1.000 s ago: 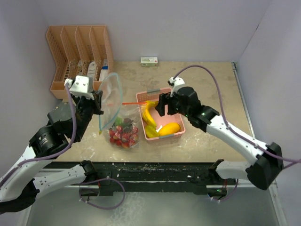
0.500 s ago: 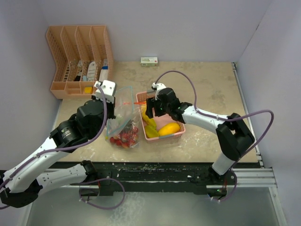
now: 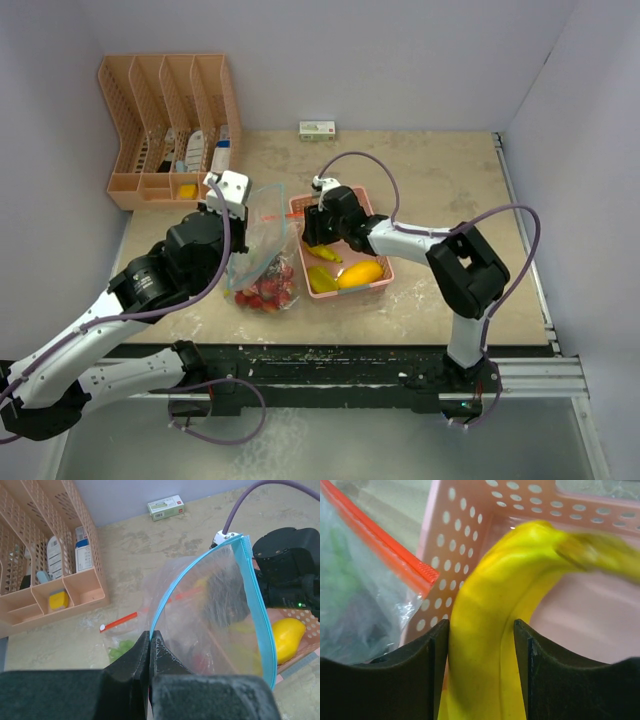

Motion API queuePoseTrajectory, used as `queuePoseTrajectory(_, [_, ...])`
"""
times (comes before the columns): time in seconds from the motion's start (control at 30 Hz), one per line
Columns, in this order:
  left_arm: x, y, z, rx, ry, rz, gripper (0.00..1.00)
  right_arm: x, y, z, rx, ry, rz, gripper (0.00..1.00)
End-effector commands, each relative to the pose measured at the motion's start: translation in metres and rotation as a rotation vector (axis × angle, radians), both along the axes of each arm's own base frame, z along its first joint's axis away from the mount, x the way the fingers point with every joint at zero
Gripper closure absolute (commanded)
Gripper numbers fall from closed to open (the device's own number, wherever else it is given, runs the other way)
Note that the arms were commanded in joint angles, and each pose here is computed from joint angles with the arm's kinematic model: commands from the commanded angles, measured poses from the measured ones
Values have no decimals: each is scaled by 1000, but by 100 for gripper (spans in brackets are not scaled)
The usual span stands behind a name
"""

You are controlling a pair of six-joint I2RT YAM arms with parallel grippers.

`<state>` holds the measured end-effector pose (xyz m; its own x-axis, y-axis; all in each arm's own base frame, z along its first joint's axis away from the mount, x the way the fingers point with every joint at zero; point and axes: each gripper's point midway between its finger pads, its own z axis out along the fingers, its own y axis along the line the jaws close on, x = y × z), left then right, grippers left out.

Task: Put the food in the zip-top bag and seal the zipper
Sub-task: Pick up the fake fruit from the bin.

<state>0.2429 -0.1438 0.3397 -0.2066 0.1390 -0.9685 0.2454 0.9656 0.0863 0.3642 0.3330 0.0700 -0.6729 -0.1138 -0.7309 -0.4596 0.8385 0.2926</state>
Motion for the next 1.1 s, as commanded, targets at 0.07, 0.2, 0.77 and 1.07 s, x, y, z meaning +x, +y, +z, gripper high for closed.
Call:
queuePoseTrajectory(0.07, [4, -3, 6, -35, -25, 3, 100, 6, -3, -9, -14, 2, -30, 52])
queuePoseTrajectory(0.2, [4, -4, 6, -32, -25, 3, 100, 1, -8, -17, -41, 28, -38, 79])
queuePoseTrajectory(0.77, [10, -12, 0, -22, -8, 4, 100, -34, -77, 7, -200, -23, -117, 100])
queuePoseTrajectory(1.07, [9, -12, 0, -23, -6, -5, 100, -47, -106, 7, -315, -51, -100, 3])
